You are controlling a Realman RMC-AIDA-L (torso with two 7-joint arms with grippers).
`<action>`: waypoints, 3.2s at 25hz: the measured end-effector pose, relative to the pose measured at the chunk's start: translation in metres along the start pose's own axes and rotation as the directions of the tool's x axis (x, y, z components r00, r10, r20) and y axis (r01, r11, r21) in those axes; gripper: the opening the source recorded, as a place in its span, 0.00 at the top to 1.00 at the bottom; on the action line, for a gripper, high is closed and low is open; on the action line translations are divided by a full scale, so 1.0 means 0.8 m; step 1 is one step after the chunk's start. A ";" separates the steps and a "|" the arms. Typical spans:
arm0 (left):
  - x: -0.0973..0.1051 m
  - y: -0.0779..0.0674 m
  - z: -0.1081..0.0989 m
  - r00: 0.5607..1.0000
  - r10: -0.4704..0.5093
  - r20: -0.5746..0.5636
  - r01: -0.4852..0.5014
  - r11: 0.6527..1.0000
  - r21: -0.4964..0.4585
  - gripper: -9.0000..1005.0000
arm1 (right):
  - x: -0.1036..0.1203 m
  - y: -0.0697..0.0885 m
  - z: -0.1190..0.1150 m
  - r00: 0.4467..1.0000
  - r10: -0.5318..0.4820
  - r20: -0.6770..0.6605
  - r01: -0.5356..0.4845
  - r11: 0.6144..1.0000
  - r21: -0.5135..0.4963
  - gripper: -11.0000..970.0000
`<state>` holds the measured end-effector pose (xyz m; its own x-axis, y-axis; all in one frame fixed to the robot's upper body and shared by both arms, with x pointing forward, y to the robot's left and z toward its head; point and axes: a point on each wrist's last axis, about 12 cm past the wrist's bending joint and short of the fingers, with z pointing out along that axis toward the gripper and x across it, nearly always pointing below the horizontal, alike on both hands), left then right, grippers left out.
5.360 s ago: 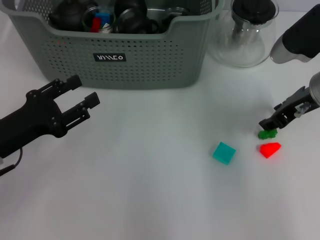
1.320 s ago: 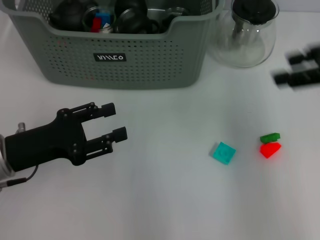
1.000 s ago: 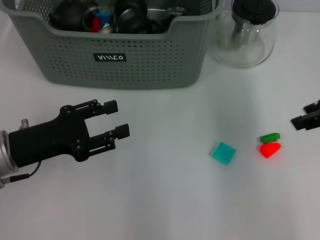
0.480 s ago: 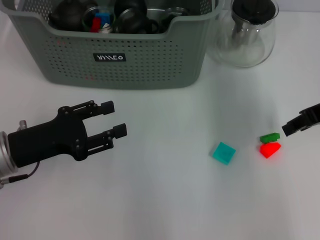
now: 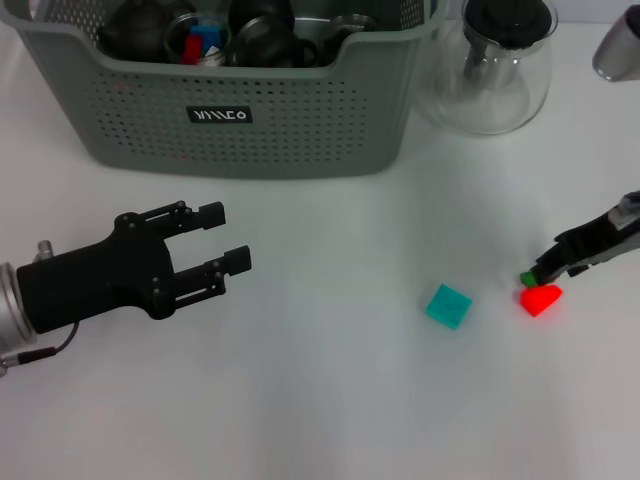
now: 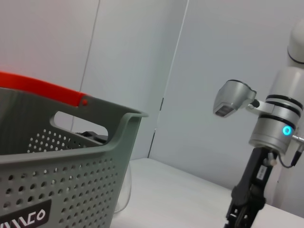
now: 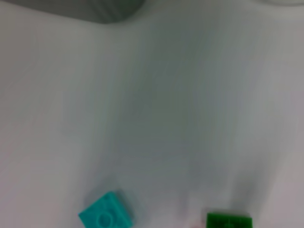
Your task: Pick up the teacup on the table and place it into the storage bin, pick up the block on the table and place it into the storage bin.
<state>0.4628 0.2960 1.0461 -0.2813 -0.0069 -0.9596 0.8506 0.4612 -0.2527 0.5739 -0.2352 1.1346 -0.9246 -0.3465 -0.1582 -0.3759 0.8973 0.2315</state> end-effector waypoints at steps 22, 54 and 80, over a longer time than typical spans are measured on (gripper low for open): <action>0.002 -0.001 -0.001 1.000 -0.004 0.003 0.004 1.000 -0.011 0.34 | -0.019 0.010 0.017 0.999 -0.032 -0.034 0.034 0.997 0.070 0.54; 0.003 -0.002 0.000 1.000 -0.006 0.003 0.006 1.000 -0.014 0.34 | -0.021 0.015 0.036 0.996 -0.059 -0.062 0.064 0.994 0.088 0.39; 0.006 0.000 -0.012 0.999 -0.023 0.026 0.025 0.997 -0.068 0.34 | -0.030 0.070 -0.129 0.813 -0.266 0.517 0.398 0.903 -0.163 0.55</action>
<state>0.4571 0.3047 1.0428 -0.2892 -0.0411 -0.9564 0.8109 0.5204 -0.2676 0.5689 -0.2051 1.2505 -0.6203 -0.3789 -0.6868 -0.7177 0.6274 0.3020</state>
